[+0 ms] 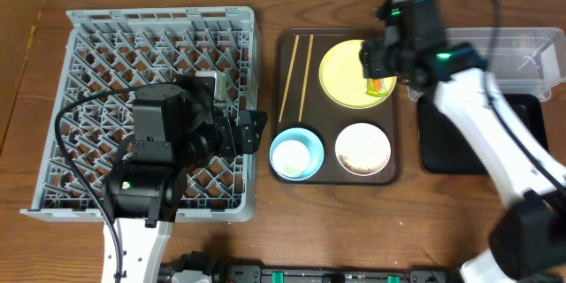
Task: Sort waste into correct bins and load items into the dishwasher
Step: 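Carry the tissue and green wrapper right and drop them into the clear bin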
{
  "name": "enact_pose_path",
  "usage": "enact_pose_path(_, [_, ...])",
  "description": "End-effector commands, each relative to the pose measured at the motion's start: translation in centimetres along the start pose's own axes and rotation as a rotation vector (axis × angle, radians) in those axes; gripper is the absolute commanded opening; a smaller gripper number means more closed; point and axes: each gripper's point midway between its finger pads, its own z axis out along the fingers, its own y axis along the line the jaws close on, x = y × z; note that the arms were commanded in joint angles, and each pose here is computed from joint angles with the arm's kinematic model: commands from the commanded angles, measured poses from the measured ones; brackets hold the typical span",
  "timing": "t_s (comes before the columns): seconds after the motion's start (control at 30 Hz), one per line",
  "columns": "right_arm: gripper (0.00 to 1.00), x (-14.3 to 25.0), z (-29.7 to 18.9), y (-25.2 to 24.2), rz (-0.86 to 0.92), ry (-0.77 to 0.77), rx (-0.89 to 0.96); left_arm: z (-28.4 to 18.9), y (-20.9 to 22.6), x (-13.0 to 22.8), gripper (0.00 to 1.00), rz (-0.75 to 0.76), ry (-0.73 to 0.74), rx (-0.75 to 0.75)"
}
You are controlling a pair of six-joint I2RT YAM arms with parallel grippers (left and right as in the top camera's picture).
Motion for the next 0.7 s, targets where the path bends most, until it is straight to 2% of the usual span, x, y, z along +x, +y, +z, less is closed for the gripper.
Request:
enact_pose_path(0.0, [0.63,1.6,4.5,-3.2,-0.033,0.036,0.222,-0.4,-0.5,-0.6,0.96,0.004,-0.017,0.011])
enact_pose_path(0.13, [0.64,3.0,8.6,-3.8,-0.03,0.064,0.235,-0.4,-0.5,-0.6,0.96,0.004,-0.017,0.011])
enact_pose_path(0.3, [0.64,4.5,11.6,-4.6,-0.02,0.097,0.233,-0.4,-0.5,-0.6,0.96,0.004,-0.017,0.011])
enact_pose_path(0.5, [0.35,6.1,12.9,-4.0,-0.022,0.145,0.198,-0.4,-0.5,-0.6,0.96,0.004,-0.017,0.011])
enact_pose_path(0.57, [0.29,6.1,12.9,-4.0,-0.012,0.145,0.201,-0.4,-0.5,-0.6,0.96,0.004,-0.017,0.011])
enact_pose_path(0.67, [0.28,6.2,13.1,-4.6,0.001,0.145,0.228,-0.4,-0.5,-0.6,0.96,0.004,-0.017,0.011])
